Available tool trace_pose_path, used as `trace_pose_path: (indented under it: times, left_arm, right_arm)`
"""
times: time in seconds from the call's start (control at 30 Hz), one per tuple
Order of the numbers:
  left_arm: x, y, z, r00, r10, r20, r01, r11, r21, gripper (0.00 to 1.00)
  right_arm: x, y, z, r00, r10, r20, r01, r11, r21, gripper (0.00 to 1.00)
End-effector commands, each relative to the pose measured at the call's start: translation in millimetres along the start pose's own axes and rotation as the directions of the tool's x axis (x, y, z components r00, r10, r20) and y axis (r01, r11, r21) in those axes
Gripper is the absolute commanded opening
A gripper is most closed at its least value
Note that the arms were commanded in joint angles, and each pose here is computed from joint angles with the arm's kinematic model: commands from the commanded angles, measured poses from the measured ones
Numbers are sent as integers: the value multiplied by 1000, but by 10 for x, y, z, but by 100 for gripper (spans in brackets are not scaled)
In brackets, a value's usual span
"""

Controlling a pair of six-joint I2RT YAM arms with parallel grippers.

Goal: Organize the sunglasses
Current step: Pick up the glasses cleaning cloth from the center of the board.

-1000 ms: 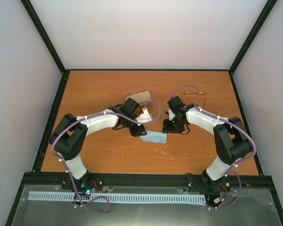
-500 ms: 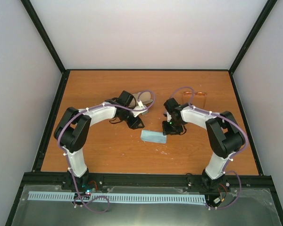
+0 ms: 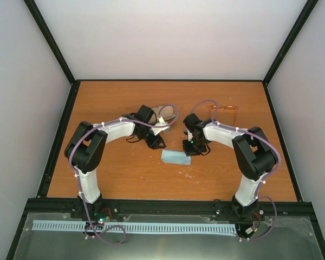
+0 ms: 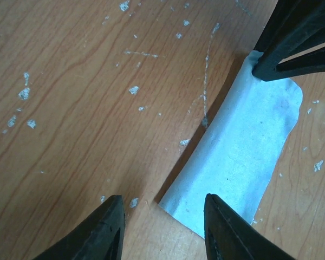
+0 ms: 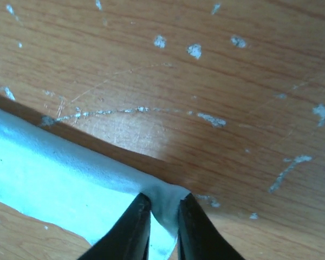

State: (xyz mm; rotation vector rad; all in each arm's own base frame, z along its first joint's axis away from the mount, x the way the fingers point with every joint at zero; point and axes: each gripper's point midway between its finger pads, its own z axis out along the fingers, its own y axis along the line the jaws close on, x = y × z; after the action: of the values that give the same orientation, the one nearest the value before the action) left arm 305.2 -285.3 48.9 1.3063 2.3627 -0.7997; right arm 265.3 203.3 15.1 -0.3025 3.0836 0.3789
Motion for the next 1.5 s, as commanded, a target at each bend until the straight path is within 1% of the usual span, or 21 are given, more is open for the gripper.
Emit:
trace_pose_path:
  times: [0.0,0.13,0.47,0.73,1.07,1.13,1.3,1.47]
  left_arm:
    - [-64,-19,6,1000,9,4,-9,1000,25,43]
    - [-13,-10,32,1000,23,-13,-23,999,27,45]
    - [78,17,126,998,27,-50,-25,999,36,46]
    - [143,-12,217,995,67,-79,-66,998,21,45]
    - [335,-175,357,983,123,-137,-121,992,24,30]
    - [382,-181,368,981,131,-145,-130,991,18,23]
    - [480,-166,406,975,139,-173,-140,990,8,1]
    - [389,-122,368,976,150,-157,-155,988,-23,0]
  right_arm:
    - [147,-37,189,998,6,-67,-4,1000,31,11]
    - [170,-50,209,997,5,-75,-2,999,36,3]
    - [133,-40,188,998,6,-69,-3,999,38,3]
    - [122,-30,174,998,8,-67,-6,999,36,3]
    - [104,-26,162,998,5,-66,-2,999,41,3]
    - [102,-27,160,998,6,-65,-4,999,40,3]
    - [95,-25,162,998,3,-65,-1,999,42,3]
    - [8,-14,119,999,-2,-42,4,999,52,3]
